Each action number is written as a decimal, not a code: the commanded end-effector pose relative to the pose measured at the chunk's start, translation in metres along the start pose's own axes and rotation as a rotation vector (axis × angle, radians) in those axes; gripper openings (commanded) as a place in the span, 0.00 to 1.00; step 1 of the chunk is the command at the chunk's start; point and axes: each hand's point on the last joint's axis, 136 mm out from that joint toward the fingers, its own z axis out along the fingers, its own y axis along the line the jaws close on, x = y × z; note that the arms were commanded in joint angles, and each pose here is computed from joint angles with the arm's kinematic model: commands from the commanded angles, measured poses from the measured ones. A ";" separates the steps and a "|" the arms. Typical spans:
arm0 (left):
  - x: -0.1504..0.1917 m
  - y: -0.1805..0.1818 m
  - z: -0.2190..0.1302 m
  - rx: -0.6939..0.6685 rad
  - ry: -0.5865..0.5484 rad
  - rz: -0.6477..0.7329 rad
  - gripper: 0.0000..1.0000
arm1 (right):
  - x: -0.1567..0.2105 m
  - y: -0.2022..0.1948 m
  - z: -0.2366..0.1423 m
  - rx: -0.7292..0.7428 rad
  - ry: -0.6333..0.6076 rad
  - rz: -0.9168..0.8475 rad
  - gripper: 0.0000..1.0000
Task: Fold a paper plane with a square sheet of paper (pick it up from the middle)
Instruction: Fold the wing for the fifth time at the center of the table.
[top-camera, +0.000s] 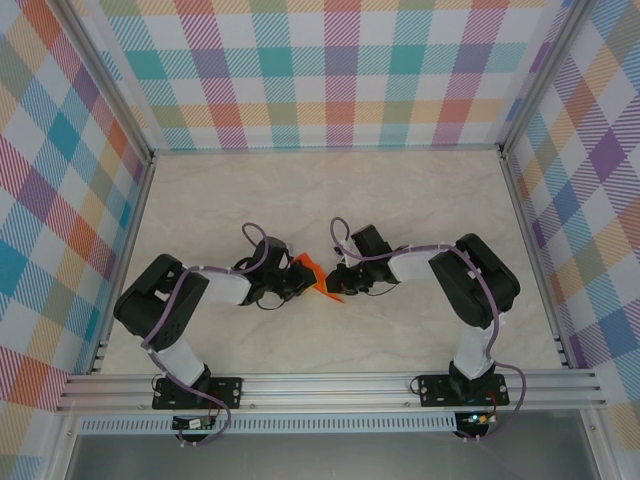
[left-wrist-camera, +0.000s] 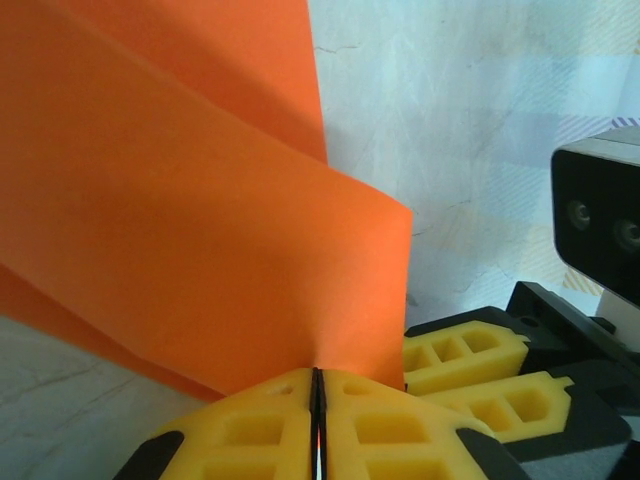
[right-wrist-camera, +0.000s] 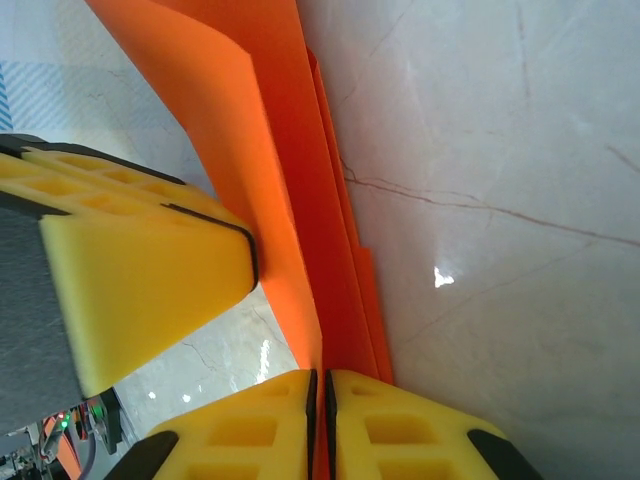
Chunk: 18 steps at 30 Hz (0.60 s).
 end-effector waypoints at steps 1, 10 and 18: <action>0.000 -0.003 0.005 -0.004 -0.007 0.003 0.10 | 0.007 -0.012 0.008 0.035 0.034 0.021 0.14; 0.001 0.018 0.002 -0.087 -0.026 -0.033 0.09 | 0.001 0.005 -0.003 -0.006 0.023 0.006 0.23; 0.002 0.021 0.003 -0.093 -0.022 -0.036 0.09 | 0.005 0.007 -0.017 0.058 0.043 -0.023 0.25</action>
